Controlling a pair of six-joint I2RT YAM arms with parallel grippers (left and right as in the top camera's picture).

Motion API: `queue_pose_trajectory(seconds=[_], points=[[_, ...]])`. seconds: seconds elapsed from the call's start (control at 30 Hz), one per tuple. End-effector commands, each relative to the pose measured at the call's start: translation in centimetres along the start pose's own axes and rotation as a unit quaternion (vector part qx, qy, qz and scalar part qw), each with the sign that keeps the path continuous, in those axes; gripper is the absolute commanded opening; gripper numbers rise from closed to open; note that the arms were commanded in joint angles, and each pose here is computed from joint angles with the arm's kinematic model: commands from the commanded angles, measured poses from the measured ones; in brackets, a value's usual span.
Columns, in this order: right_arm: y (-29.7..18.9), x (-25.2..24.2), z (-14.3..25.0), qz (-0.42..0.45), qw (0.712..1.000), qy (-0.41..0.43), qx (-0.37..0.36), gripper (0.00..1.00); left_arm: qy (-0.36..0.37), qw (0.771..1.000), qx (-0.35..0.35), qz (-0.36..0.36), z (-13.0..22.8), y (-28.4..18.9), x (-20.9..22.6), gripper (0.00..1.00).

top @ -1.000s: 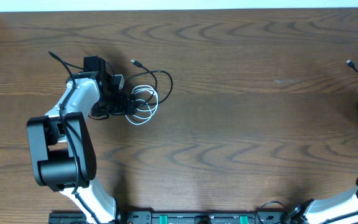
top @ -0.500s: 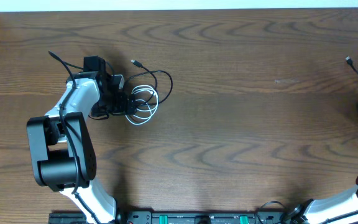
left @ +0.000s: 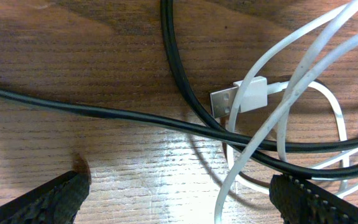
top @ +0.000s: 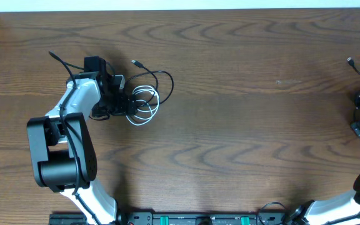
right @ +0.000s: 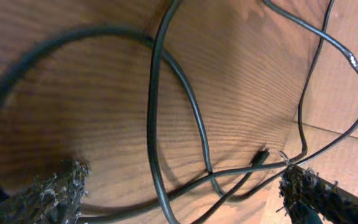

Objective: Untangle cables

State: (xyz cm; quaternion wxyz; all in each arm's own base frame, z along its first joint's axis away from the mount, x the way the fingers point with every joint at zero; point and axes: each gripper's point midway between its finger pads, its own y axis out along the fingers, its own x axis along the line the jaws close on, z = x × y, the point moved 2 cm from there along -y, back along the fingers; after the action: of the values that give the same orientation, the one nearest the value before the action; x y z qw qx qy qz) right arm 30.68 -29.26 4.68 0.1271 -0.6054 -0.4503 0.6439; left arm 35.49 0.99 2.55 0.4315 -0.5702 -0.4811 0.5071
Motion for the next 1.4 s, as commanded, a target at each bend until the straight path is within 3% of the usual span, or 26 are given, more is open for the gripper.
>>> queue_pose_trajectory(seconds=[0.0,0.13,0.3,0.43,0.53,0.67,0.77,1.07,1.37], points=[[-1.8,-1.5,-1.3,0.016,0.998,0.045,-0.037,0.99,-0.008,1.000,0.010,0.003,0.4,0.5,0.0,0.98],[-4.7,-4.3,-2.6,0.048,0.990,0.100,-0.083,0.99,-0.008,1.000,0.010,0.003,0.4,0.5,0.0,0.98],[-8.2,-6.1,-4.9,0.038,0.960,0.221,-0.170,0.99,-0.008,1.000,0.010,0.003,0.4,0.5,0.0,0.98],[-10.1,-5.7,-7.3,-0.046,0.892,0.377,-0.243,0.99,-0.008,1.000,0.010,0.003,0.4,0.5,0.0,0.98],[-11.0,-4.0,-9.6,-0.165,0.812,0.485,-0.279,0.99,-0.008,1.000,0.010,0.003,0.4,0.5,0.0,0.98],[-11.0,-0.7,-12.3,-0.293,0.720,0.576,-0.253,0.99,-0.008,1.000,0.010,0.003,0.4,0.5,0.0,0.98],[-11.2,3.3,-15.4,-0.367,0.703,0.564,-0.231,0.99,-0.008,1.000,0.010,0.003,0.4,0.5,0.0,0.98],[-16.9,20.7,-25.6,-0.522,0.737,0.378,-0.204,0.99,-0.008,1.000,0.010,0.003,0.4,0.5,0.0,0.98],[-26.7,30.4,-29.3,-0.598,0.721,0.227,-0.265,0.99,-0.008,1.000,0.010,0.003,0.4,0.5,0.0,0.98]])
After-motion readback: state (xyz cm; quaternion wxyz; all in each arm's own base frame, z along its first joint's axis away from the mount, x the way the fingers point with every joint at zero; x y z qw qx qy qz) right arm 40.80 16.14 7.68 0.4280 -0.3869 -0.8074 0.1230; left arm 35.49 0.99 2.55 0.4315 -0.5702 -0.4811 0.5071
